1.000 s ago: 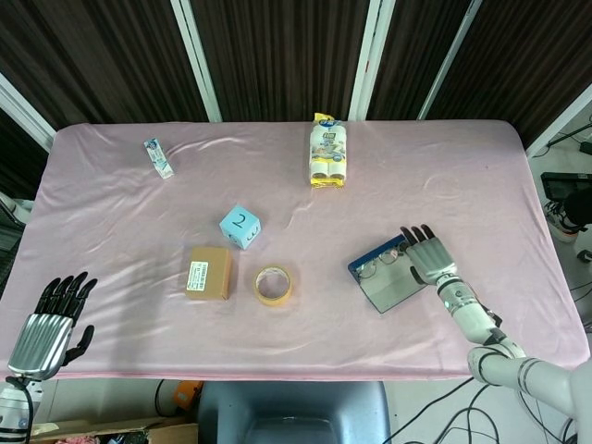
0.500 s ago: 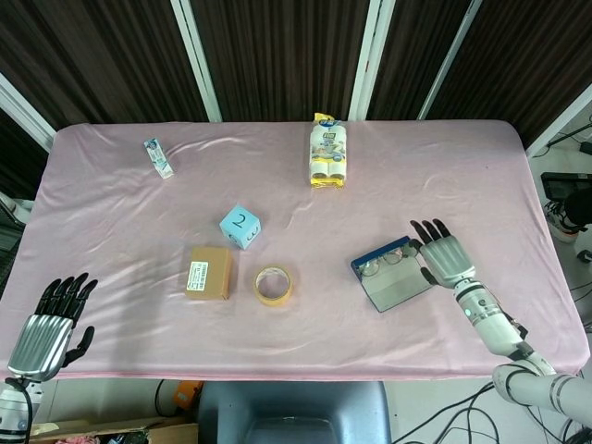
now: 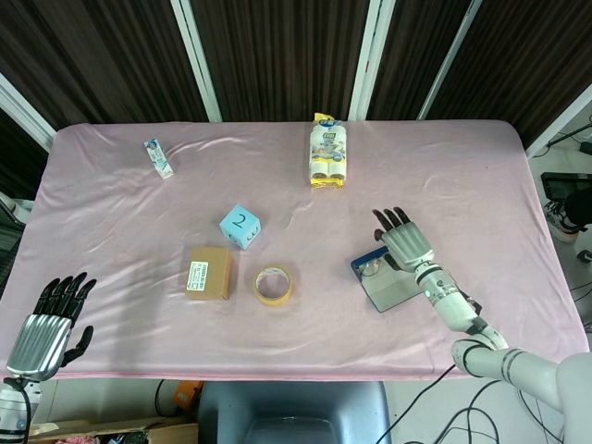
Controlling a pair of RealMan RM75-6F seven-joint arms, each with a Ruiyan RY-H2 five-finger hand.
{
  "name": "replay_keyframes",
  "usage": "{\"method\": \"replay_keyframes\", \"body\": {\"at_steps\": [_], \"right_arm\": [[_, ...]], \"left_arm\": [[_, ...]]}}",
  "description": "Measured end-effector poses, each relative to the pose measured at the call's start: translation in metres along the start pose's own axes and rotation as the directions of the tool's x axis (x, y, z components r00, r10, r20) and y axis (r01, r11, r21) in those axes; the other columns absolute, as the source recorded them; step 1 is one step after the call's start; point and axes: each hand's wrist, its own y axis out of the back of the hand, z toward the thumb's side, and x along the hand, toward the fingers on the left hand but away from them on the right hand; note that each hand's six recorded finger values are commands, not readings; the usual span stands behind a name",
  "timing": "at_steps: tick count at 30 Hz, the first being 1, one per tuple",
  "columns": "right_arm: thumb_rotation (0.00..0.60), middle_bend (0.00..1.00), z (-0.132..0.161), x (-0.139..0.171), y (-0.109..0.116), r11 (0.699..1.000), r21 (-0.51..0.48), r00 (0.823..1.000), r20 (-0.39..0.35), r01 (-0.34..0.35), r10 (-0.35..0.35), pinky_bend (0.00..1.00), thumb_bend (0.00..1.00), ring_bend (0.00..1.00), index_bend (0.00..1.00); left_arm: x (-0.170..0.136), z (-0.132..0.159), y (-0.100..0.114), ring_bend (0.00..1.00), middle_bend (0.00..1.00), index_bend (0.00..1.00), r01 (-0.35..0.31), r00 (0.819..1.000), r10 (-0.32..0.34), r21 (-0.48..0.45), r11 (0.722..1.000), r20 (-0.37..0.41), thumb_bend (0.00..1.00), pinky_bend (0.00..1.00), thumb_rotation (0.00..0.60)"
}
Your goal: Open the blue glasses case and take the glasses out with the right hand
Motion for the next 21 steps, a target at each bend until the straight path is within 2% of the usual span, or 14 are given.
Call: {"method": "replay_keyframes", "body": {"at_steps": [21], "right_arm": [[0.600, 0.12, 0.0037, -0.0099, -0.0099, 0.999, 0.012, 0.999, 0.000, -0.034, 0.034, 0.00, 0.52, 0.00, 0.56]], "left_arm": [[-0.0006, -0.0010, 0.0014, 0.00, 0.00, 0.00, -0.007, 1.000, 0.007, -0.001, 1.000, -0.003, 0.42, 0.05, 0.600]]}}
